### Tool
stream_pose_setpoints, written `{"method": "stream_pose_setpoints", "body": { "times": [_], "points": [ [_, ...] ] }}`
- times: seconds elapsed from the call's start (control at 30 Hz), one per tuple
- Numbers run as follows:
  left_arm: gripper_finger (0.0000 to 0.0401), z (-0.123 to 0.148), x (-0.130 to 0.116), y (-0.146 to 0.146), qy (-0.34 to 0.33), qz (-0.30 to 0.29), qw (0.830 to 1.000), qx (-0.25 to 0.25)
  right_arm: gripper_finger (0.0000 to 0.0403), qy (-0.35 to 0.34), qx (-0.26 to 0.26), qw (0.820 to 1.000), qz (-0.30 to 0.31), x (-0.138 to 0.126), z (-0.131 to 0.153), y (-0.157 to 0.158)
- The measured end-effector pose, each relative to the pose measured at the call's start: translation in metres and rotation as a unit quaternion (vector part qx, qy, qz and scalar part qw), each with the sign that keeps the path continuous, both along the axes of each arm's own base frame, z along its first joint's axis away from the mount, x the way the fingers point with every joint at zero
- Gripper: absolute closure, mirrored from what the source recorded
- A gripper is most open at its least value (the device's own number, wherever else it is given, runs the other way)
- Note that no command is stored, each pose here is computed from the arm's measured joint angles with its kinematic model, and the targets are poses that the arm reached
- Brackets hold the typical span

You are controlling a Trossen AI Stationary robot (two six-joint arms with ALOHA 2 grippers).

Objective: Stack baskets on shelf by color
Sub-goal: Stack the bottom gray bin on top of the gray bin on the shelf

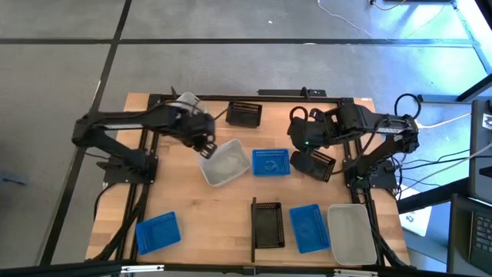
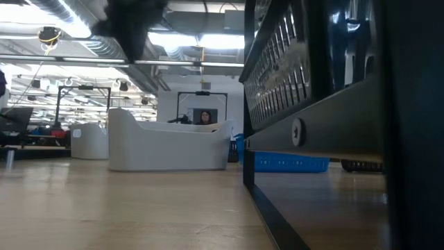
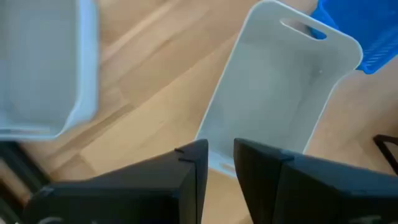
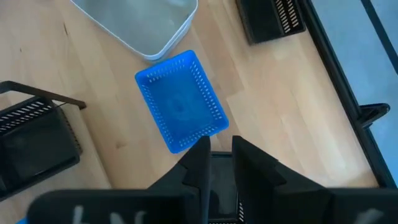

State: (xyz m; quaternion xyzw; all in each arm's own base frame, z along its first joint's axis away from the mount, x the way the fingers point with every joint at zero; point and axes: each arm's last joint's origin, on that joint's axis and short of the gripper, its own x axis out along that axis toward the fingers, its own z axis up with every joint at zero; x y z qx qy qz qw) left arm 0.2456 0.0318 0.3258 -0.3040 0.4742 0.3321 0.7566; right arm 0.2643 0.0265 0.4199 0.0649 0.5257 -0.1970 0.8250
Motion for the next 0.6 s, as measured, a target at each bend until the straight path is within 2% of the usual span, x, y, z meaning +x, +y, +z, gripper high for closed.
{"method": "stream_pose_setpoints", "body": {
  "times": [0.07,0.17,0.3,0.6],
  "points": [
    [0.0332,-0.013,0.014,0.007,0.018,-0.022,0.999,-0.014,0.0340,0.000,0.000,1.000,0.001,0.000,0.000,0.000],
    [0.0332,-0.031,0.032,0.017,0.046,-0.061,0.997,-0.003,0.0340,0.004,0.007,1.000,0.014,0.000,0.000,0.001],
    [0.0332,-0.057,0.049,0.028,0.089,-0.074,0.993,-0.005,0.0341,0.008,0.012,0.999,0.029,0.000,0.000,0.002],
    [0.0332,-0.090,0.066,0.042,0.145,-0.113,0.983,-0.005,0.0341,0.008,0.014,0.999,0.030,0.000,0.000,0.002]
  ]
}}
